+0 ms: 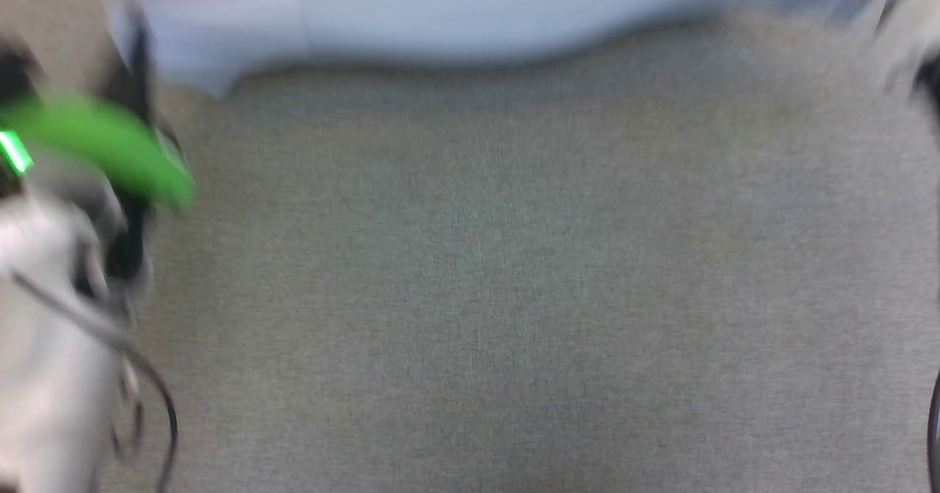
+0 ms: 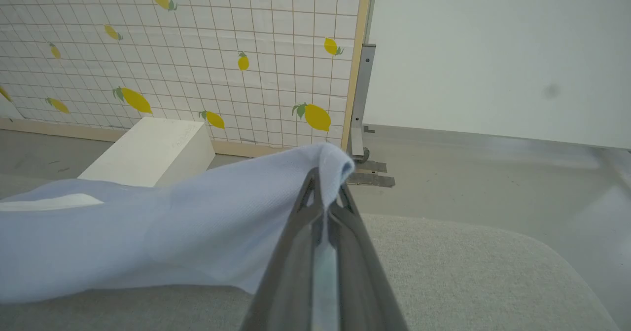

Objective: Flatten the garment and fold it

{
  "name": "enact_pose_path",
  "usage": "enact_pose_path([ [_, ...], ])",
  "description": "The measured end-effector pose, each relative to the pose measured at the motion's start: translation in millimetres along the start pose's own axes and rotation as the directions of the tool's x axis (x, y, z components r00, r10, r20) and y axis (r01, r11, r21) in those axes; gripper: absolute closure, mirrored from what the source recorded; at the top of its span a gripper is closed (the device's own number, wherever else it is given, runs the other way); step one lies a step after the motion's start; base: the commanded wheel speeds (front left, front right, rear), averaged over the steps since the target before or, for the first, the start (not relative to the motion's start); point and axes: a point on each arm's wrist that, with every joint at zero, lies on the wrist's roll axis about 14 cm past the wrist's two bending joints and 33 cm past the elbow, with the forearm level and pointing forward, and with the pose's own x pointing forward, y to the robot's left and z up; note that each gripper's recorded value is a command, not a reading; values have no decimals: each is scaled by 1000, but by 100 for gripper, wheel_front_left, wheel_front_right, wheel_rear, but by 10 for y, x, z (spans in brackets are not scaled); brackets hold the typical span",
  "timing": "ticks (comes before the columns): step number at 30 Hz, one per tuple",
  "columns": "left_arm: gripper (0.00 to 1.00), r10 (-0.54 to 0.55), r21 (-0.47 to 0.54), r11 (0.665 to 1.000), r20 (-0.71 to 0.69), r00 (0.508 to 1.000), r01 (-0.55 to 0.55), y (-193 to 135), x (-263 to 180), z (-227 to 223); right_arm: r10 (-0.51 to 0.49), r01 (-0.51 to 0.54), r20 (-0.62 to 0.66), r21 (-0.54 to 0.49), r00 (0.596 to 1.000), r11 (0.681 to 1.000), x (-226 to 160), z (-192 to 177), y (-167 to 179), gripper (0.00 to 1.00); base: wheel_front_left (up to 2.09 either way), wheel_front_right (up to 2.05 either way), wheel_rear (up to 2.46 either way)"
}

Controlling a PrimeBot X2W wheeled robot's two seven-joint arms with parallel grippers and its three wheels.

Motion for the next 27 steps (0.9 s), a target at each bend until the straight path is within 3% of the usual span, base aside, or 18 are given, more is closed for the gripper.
enact_pose_path([
  [7,100,44,-167,983,-203,978,-79,-34,-1007,-683,-35,53,-209,81,977,995,-972,-753,-177,100,0,0,0],
  [15,100,87,-228,957,-366,927,-180,-132,-1849,-1107,-85,161,-370,181,925,970,-1903,-1232,-182,100,0,0,0],
  [23,100,150,-262,918,-462,874,-296,-81,-2450,-1333,-114,270,-617,167,779,948,-2700,-1817,-253,100,0,0,0],
  [27,100,184,-261,898,-508,841,-354,-27,-2682,-1456,-73,291,-709,192,702,937,-2958,-2061,-213,100,0,0,0],
])
